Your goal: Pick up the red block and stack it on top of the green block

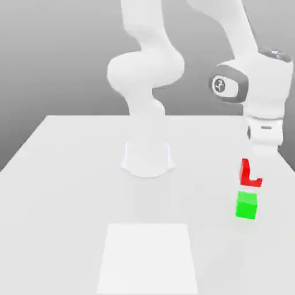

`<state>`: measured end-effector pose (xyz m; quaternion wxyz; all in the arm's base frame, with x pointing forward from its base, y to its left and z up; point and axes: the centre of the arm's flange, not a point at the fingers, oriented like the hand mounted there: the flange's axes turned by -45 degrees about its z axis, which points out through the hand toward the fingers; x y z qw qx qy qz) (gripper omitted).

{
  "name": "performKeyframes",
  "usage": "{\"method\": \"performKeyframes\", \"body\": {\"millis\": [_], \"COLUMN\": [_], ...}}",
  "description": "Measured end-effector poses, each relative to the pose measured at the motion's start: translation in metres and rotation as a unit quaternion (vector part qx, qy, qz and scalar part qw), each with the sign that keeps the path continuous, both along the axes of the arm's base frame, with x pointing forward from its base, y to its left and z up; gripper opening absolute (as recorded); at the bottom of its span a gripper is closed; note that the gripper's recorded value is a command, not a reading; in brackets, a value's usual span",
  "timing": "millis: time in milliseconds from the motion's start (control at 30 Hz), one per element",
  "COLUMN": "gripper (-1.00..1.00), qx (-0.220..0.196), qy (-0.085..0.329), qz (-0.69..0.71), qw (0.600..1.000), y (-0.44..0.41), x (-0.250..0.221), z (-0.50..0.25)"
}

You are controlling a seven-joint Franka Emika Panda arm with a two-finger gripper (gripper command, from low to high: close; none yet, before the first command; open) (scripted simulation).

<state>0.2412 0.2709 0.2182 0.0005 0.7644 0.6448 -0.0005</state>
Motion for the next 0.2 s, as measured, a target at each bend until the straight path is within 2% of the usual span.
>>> {"method": "performKeyframes", "body": {"millis": [100, 133, 200], "gripper": [-1.00, 1.00, 1.00], "qx": [0.000, 0.000, 0.000], "qy": [0.000, 0.000, 0.000], "qz": [0.001, 0.001, 0.001], "qw": [1.000, 1.000, 1.000], "y": [0.000, 0.000, 0.000], "x": [-0.002, -0.002, -0.002], "z": [-0.028, -0.035, -0.035]}}
